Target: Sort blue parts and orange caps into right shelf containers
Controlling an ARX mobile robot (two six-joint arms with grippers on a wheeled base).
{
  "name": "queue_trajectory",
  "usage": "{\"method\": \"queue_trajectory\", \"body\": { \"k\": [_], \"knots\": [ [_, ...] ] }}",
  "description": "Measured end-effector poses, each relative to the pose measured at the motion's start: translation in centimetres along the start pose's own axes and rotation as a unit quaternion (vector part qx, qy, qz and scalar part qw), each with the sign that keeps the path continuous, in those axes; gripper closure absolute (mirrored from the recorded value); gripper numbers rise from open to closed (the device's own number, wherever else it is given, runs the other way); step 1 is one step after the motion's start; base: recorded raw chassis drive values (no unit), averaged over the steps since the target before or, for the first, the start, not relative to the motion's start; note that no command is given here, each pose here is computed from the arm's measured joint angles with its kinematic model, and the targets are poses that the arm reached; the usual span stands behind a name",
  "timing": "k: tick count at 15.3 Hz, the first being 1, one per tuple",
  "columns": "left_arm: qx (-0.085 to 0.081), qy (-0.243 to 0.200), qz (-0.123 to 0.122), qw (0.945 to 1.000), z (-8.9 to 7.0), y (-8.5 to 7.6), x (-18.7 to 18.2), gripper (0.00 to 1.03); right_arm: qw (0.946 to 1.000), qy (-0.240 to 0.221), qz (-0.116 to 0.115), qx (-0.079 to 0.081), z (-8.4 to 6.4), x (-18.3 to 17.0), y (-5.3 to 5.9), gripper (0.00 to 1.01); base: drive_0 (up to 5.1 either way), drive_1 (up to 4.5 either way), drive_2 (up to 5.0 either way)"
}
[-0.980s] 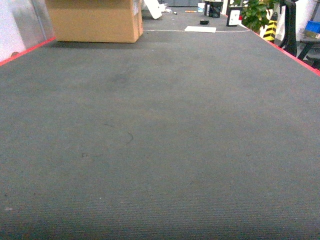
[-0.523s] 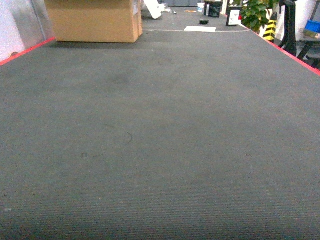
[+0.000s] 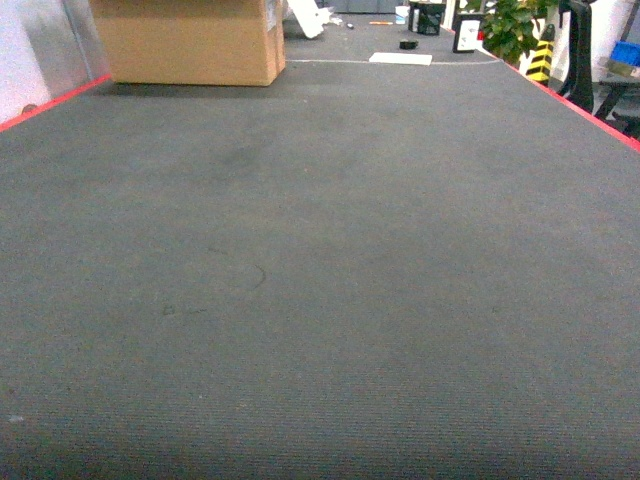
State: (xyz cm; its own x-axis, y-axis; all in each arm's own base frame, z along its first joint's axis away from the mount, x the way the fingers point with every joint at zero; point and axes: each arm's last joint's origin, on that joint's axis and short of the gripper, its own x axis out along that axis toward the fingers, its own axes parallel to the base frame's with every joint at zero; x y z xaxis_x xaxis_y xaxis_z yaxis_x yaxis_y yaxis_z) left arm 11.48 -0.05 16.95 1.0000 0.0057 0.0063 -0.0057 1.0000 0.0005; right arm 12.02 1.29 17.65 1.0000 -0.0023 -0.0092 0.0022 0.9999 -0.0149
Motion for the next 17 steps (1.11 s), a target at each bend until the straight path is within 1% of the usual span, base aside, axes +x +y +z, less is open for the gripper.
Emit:
{"method": "queue_trajectory", "body": {
  "k": [1, 2, 3, 4, 5, 6, 7, 8, 9, 10, 11, 12, 13, 14, 17],
  "knots": [
    [0.000, -0.001, 0.008, 1.0000, 0.0, 0.2, -0.2, 0.59, 1.0000, -0.001, -0.002, 0.001, -0.1, -0.2, -0.2, 0.60, 0.0, 0.00, 0.0],
    [0.000, -0.003, -0.004, 1.0000, 0.0, 0.0, -0.3, 0.59, 0.9999, -0.008, 0.008, 0.002, -0.4, -0.3, -0.9, 0.60, 0.0, 0.00, 0.0],
    [0.000, 0.001, -0.003, 1.0000, -0.1, 0.0, -0.5, 0.59, 0.9999, -0.009, -0.013, 0.004, -0.6, -0.5, -1.5, 0.60, 0.0, 0.00, 0.0],
    [0.000, 0.000, -0.004, 1.0000, -0.1, 0.0, -0.6, 0.59, 0.9999, -0.011, 0.000, 0.004, -0.6, -0.7, -1.3, 0.60, 0.0, 0.00, 0.0],
    [0.000, 0.004, -0.003, 1.0000, -0.1, 0.0, -0.8, 0.59, 0.9999, -0.010, 0.001, 0.004, -0.6, -0.9, -1.3, 0.60, 0.0, 0.00, 0.0],
    [0.000, 0.027, -0.005, 0.9996, -0.7, 0.0, -1.5, 0.59, 0.9999, -0.011, 0.001, 0.004, -0.6, -1.0, -1.3, 0.60, 0.0, 0.00, 0.0],
    [0.000, 0.015, -0.002, 0.9999, -0.5, 0.1, -1.7, 0.60, 0.9999, -0.010, 0.001, 0.005, -0.6, -1.1, -1.3, 0.60, 0.0, 0.00, 0.0],
    [0.000, -0.005, -0.003, 1.0000, 0.0, 0.0, -1.7, 0.60, 0.9999, -0.009, 0.001, 0.005, -0.7, -1.1, -1.3, 0.60, 0.0, 0.00, 0.0],
    [0.000, 0.004, -0.003, 1.0000, -0.3, 0.1, -1.7, 0.60, 0.9999, -0.011, 0.001, 0.005, -0.7, -1.2, -1.3, 0.60, 0.0, 0.00, 0.0],
    [0.000, 0.010, -0.003, 0.9999, -0.5, 0.1, -1.7, 0.60, 1.0000, 0.005, 0.001, 0.006, -1.0, -1.6, -1.3, 0.60, 0.0, 0.00, 0.0],
    [0.000, 0.008, -0.003, 1.0000, -0.4, 0.1, -1.7, 0.60, 0.9999, 0.016, 0.001, 0.006, -1.3, -2.0, -1.3, 0.60, 0.0, 0.00, 0.0],
    [0.000, 0.004, -0.003, 1.0000, -0.3, 0.1, -1.7, 0.60, 0.9999, -0.009, 0.001, 0.006, -0.9, -2.3, -1.3, 0.60, 0.0, 0.00, 0.0],
    [0.000, 0.007, -0.003, 1.0000, -0.4, 0.1, -1.7, 0.60, 0.9998, -0.017, 0.001, 0.006, -0.7, -2.3, -1.3, 0.60, 0.0, 0.00, 0.0],
    [0.000, 0.007, -0.003, 1.0000, -0.4, 0.1, -1.7, 0.60, 1.0000, -0.001, 0.001, 0.006, -1.1, -2.3, -1.3, 0.60, 0.0, 0.00, 0.0],
    [0.000, 0.007, -0.003, 1.0000, -0.4, 0.1, -1.7, 0.60, 1.0000, -0.005, 0.001, 0.006, -1.0, -2.3, -1.3, 0.60, 0.0, 0.00, 0.0]
  ]
}}
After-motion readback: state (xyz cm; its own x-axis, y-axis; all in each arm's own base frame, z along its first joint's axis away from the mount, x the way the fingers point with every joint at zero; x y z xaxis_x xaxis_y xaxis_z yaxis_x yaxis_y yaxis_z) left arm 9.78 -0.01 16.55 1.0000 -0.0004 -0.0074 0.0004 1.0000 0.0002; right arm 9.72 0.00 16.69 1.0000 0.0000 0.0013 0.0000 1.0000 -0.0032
